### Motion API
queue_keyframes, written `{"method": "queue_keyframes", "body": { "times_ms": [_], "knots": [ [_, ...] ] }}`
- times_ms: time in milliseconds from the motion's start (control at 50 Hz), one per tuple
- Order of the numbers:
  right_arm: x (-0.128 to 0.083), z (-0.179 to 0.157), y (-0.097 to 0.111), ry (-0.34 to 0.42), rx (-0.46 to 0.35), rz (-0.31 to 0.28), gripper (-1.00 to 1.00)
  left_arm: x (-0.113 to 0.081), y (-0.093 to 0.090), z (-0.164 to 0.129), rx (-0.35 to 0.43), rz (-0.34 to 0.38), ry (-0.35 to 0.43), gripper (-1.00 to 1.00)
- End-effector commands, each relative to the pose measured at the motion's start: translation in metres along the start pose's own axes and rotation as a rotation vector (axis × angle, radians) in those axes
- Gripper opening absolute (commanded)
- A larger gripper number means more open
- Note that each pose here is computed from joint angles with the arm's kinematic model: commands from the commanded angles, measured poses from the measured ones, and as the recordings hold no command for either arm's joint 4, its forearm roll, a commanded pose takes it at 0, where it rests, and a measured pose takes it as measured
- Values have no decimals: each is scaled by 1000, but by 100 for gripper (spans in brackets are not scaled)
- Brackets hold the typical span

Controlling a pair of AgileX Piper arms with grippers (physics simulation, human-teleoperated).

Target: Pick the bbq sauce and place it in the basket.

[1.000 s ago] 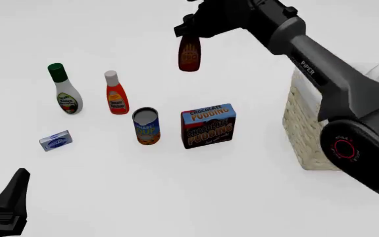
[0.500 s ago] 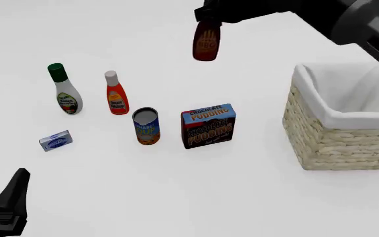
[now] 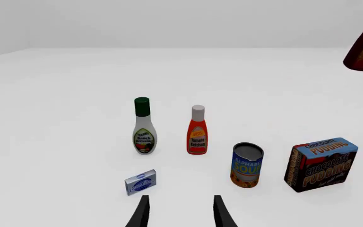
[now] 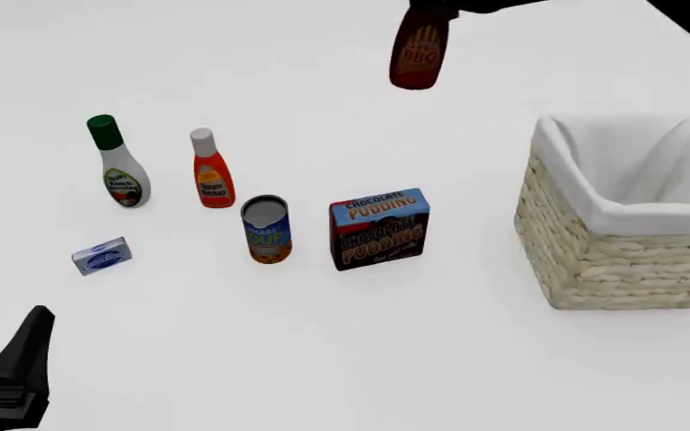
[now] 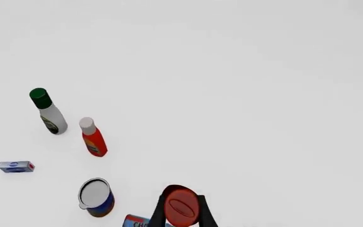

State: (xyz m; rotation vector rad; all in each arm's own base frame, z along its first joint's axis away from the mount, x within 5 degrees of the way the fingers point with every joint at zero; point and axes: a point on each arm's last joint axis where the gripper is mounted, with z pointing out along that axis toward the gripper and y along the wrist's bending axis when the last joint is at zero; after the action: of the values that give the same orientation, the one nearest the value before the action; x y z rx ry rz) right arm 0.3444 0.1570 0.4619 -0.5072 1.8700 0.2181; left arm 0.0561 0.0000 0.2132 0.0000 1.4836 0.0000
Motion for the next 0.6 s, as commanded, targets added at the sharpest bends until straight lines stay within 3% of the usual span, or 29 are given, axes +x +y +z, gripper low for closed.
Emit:
{"method": "queue_keyframes", "body": {
  "times_ms": [20,600],
  "knots": [
    [-9,-31,-11,-42,32,10,-100,0,0,0,0,0,0,100],
    [-5,-92,-55,-66,181,27,-100,0,0,0,0,0,0,100]
  ]
}}
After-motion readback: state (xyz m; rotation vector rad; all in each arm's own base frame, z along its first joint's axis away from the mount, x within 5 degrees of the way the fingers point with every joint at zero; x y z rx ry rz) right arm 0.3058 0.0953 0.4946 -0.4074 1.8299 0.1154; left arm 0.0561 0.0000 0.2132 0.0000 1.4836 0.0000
